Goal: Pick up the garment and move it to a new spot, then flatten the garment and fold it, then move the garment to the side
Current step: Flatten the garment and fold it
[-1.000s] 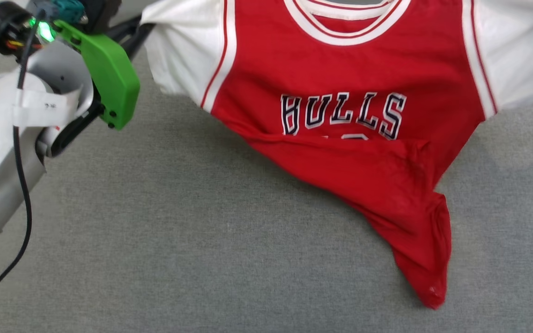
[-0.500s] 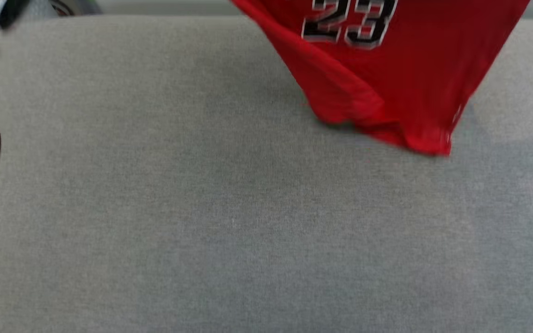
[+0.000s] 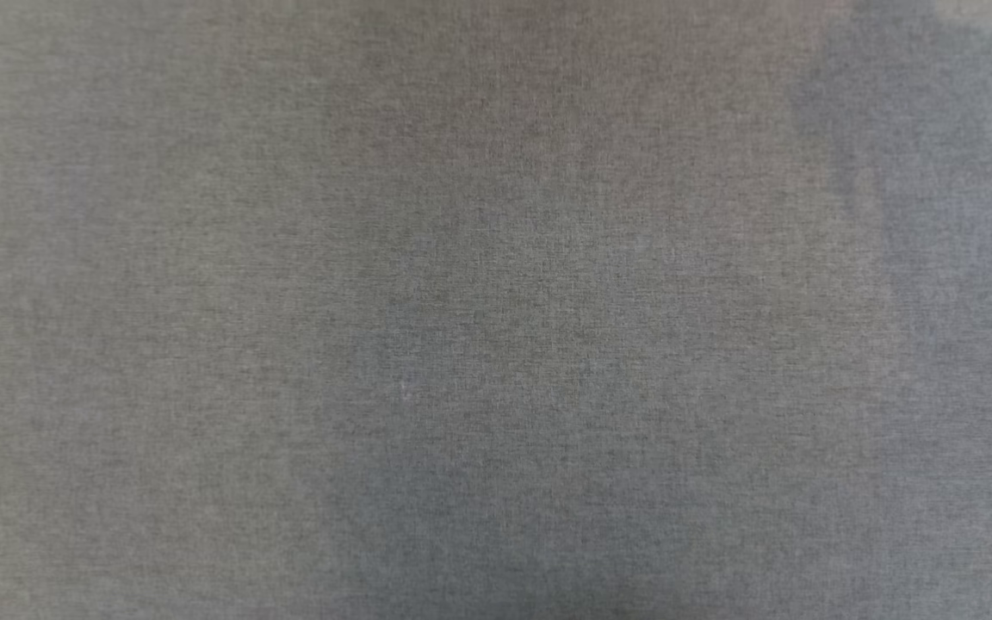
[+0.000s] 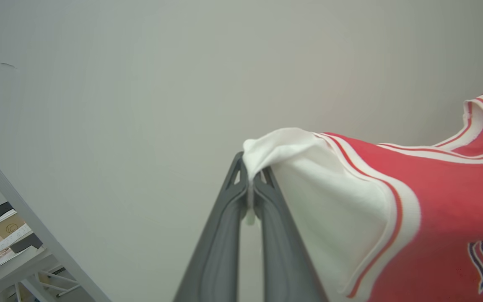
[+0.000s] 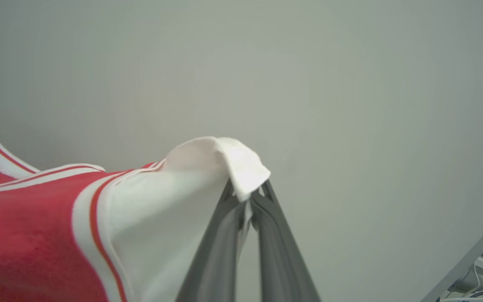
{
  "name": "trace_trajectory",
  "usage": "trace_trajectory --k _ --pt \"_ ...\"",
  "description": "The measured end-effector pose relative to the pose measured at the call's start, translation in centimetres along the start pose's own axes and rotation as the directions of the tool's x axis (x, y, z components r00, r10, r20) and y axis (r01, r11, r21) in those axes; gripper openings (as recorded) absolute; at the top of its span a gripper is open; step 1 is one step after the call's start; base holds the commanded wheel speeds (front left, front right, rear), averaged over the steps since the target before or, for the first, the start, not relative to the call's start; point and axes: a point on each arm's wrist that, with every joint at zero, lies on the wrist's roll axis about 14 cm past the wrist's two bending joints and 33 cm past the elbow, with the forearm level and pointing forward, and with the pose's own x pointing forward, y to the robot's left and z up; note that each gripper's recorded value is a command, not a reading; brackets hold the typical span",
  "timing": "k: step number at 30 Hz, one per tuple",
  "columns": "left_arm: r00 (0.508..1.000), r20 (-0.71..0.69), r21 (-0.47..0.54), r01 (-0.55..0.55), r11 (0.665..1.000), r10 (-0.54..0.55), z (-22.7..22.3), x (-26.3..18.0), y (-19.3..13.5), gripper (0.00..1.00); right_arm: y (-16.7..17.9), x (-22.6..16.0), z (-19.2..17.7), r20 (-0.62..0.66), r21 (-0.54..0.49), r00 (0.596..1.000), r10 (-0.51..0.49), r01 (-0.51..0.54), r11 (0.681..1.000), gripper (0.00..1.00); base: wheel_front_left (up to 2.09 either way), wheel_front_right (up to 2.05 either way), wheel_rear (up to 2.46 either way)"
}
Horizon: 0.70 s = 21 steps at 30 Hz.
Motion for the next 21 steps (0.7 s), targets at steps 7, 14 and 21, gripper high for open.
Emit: trace_trajectory --k 7,14,21 --pt "1.000 -0.013 -0.018 -0.012 1.000 0.012 -3.6 1.6 -0.2 0.00 0.8 2.1 -2.2 0.003 -0.001 1.000 -0.008 0.008 1.000 0.00 0.00 0.00 0.00" --pt "0.998 -0.059 -0.058 -0.007 0.998 0.003 -8.4 1.2 -1.2 0.00 4.8 2.5 -6.6 -0.039 0.035 0.997 0.069 -0.067 0.997 0.00 0.00 0.00 0.00" --pt "0.990 -0.132 -0.132 0.028 0.991 -0.046 -13.8 -2.0 -4.7 0.00 9.4 -0.2 -11.4 -0.102 0.105 0.980 0.170 -0.159 0.982 0.00 0.00 0.00 0.00"
